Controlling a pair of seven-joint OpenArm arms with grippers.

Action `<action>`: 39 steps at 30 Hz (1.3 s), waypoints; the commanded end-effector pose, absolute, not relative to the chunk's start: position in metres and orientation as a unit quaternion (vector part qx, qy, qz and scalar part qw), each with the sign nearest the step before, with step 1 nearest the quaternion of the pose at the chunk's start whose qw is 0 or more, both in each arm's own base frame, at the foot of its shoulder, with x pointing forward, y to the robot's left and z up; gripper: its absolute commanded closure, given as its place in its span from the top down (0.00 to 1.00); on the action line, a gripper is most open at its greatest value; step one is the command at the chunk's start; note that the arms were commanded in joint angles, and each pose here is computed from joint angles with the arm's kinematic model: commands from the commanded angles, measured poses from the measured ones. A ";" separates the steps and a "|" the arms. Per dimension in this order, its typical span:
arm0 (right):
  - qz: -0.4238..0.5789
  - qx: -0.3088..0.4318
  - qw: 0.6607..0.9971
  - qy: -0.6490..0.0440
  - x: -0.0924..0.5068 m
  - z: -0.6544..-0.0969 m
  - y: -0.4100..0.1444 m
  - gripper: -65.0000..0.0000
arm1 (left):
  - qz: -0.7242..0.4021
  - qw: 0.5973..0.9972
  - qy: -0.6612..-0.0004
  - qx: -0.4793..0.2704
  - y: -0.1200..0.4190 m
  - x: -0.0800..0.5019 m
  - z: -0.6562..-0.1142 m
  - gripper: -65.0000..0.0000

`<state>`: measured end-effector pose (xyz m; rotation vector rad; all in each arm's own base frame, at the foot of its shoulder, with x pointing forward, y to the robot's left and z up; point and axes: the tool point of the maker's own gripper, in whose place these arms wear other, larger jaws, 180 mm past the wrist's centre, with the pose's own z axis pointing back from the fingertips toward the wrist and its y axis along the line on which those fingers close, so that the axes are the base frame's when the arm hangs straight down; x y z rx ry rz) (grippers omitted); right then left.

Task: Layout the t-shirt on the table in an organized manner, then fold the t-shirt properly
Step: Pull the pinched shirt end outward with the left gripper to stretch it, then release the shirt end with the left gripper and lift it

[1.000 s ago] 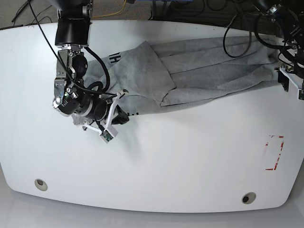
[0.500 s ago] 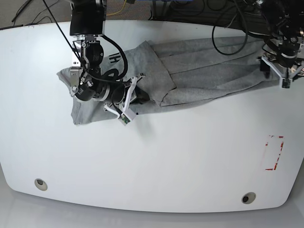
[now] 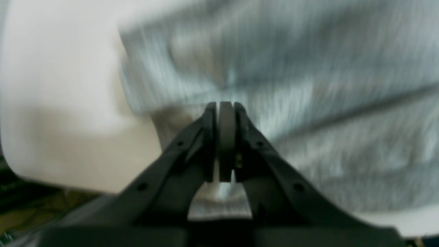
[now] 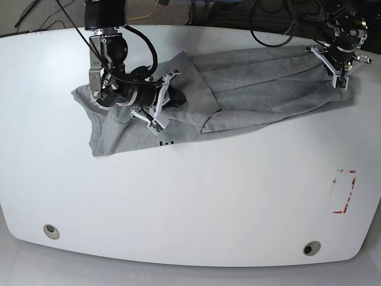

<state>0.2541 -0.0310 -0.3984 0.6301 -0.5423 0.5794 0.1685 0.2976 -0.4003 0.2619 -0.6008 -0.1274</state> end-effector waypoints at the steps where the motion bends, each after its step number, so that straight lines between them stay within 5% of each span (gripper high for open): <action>1: 0.267 0.305 0.874 -0.269 0.262 -0.399 -0.038 0.00 | -0.060 0.941 -0.309 0.124 0.299 0.174 -0.400 0.00; 25: 0.205 0.258 0.907 -0.262 0.268 -0.441 -0.129 0.00 | -0.178 0.947 -0.256 0.077 0.275 0.215 -0.445 0.00; 39: 0.179 0.239 0.917 -0.265 0.265 -0.442 -0.158 0.00 | -0.196 0.923 -0.311 0.110 0.275 0.267 -0.407 0.00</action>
